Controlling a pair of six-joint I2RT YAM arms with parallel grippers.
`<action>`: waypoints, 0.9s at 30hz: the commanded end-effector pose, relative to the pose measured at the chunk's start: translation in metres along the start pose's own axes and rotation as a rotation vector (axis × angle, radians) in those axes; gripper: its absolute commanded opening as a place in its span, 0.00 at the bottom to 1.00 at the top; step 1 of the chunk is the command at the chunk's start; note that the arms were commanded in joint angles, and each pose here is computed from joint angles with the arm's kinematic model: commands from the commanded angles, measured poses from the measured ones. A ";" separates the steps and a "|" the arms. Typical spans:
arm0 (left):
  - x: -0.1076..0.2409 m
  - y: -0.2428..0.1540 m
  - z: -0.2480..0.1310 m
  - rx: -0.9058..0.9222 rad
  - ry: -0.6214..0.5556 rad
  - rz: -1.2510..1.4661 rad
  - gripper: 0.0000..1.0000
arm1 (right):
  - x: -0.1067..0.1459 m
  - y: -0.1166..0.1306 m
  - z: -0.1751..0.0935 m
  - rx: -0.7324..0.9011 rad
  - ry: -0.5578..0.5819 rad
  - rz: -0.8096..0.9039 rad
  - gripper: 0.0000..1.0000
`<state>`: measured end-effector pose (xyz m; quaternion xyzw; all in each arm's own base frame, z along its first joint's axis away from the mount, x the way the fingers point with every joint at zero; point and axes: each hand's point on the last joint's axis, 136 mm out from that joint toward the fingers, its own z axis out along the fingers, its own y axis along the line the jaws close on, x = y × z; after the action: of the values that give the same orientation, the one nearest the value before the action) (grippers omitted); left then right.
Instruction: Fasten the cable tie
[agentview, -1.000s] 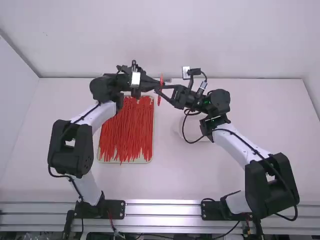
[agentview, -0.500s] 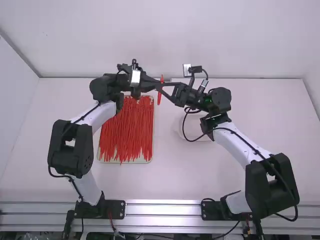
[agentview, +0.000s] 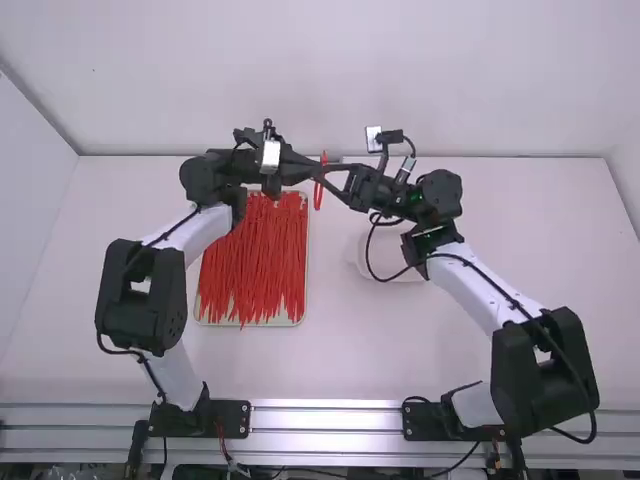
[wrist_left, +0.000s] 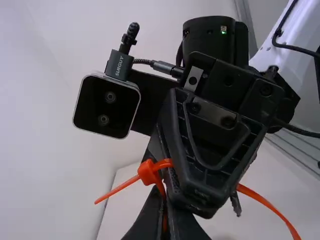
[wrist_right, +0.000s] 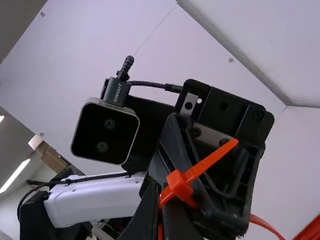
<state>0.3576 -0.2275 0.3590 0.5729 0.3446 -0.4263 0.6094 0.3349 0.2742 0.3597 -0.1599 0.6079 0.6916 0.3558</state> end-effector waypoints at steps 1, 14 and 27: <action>-0.005 -0.028 0.003 0.128 0.052 0.056 0.01 | -0.045 -0.015 -0.005 0.072 -0.186 -0.055 0.00; -0.001 -0.034 0.009 0.145 0.045 0.033 0.01 | -0.069 -0.026 -0.022 0.120 -0.278 -0.051 0.00; -0.008 -0.018 -0.004 0.090 0.057 -0.027 0.01 | -0.045 -0.019 -0.012 0.074 -0.158 -0.054 0.00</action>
<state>0.3609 -0.2256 0.3551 0.5547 0.3674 -0.4438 0.6003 0.3389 0.2720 0.3545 -0.1612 0.6098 0.6906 0.3539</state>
